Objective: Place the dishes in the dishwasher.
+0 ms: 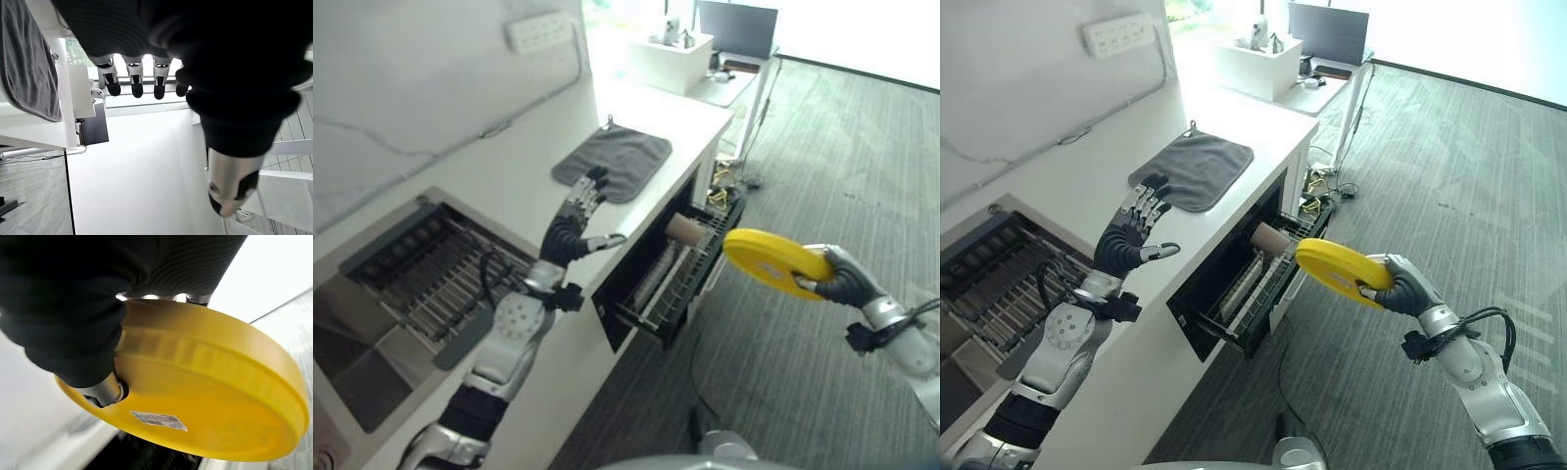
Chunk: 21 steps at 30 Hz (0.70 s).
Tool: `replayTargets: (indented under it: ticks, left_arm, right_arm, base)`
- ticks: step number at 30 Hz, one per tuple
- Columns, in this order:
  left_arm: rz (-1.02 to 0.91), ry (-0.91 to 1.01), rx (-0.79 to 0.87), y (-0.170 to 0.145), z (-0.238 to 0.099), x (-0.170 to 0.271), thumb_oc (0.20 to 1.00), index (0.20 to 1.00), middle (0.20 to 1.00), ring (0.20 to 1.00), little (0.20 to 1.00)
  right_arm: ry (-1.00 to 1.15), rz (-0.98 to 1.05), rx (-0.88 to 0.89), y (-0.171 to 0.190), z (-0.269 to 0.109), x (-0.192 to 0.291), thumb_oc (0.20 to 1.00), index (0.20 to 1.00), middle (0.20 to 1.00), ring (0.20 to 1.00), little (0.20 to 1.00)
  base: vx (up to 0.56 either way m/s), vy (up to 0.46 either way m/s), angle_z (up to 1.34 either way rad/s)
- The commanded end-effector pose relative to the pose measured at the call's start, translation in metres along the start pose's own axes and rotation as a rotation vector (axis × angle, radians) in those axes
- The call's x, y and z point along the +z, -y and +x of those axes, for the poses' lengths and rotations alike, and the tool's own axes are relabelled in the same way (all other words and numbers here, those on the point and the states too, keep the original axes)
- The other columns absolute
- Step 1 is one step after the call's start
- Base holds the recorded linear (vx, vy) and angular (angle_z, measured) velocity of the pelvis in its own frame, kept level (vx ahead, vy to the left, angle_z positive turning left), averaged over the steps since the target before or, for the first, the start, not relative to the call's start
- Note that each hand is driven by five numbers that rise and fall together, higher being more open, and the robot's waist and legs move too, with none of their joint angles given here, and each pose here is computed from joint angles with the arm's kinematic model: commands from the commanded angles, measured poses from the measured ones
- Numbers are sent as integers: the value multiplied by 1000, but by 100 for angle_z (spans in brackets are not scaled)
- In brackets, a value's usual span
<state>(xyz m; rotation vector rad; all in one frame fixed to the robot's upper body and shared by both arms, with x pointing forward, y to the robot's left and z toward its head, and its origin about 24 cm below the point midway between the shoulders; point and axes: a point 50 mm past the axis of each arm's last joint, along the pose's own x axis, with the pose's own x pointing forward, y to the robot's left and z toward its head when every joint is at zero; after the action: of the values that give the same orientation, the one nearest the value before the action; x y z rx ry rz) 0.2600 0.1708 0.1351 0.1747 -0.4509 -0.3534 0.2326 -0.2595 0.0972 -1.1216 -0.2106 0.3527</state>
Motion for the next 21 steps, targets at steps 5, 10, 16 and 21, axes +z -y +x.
replayTargets:
  ticks: [5, 10, 16, 21]
  left_arm:
    - [129, 126, -96, 4, 6, 23, 1000, 1000, 1000, 1000, 1000]
    - [163, 102, -119, 2, 6, 21, 1000, 1000, 1000, 1000, 1000]
    - [184, 97, -148, -1, 7, 21, 1000, 1000, 1000, 1000, 1000]
    - [181, 128, -209, 1, 12, 25, 1000, 1000, 1000, 1000, 1000]
  right_arm:
    - [302, -247, -129, 30, 35, 51, 200, 200, 200, 200, 200]
    - [359, -428, -126, 34, 55, 63, 200, 200, 200, 200, 200]
    - [363, -503, -98, 35, 66, 65, 200, 200, 200, 200, 200]
    - [319, -571, -80, 28, 76, 54, 200, 200, 200, 200, 200]
  base:
    - [74, -4, 34]
    - [26, -13, 23]
    - [24, -35, 14]
    - [-4, -43, 13]
